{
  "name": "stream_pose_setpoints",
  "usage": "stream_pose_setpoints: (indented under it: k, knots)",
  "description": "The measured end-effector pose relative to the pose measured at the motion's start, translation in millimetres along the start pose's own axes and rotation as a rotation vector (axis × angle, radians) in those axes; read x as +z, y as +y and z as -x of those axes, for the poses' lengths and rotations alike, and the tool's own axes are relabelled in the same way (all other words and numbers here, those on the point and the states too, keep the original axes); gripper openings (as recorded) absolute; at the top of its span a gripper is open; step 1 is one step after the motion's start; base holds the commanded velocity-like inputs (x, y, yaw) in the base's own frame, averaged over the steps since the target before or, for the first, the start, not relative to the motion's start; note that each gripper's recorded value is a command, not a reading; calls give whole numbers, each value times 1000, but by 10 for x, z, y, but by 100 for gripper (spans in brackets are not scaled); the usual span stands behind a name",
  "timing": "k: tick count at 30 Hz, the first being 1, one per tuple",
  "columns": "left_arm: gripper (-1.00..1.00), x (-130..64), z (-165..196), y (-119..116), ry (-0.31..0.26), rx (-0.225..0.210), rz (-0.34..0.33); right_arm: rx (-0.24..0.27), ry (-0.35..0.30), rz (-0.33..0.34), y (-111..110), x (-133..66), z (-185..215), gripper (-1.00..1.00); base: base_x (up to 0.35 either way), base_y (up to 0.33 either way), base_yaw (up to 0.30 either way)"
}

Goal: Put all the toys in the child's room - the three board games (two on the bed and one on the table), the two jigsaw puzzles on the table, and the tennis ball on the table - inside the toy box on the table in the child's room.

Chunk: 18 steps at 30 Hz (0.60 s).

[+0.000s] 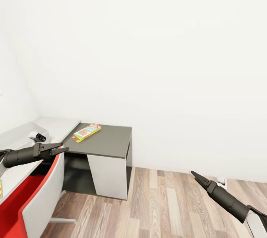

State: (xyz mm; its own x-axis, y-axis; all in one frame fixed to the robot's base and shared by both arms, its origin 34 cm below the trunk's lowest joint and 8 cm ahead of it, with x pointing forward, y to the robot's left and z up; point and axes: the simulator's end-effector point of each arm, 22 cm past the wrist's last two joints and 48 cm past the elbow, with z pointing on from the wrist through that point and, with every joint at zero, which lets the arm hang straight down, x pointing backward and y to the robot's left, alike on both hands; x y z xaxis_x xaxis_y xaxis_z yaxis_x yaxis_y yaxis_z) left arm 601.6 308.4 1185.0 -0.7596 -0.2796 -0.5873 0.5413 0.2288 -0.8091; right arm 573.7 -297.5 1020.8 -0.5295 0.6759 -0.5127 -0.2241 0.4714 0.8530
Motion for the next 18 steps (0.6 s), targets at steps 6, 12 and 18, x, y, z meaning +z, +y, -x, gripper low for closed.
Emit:
stream_pose_setpoints:
  k: [6,12,18]
  knots:
    - [100,4,7,-37,-1,7,-4,-4,-3,4,26,-4,15,100,0,0,-229]
    - [100,11,13,-70,-2,12,-8,-7,-6,8,49,-8,28,100,0,0,-232]
    - [100,16,16,-100,-2,17,-11,-10,-9,12,72,-13,40,100,0,0,-234]
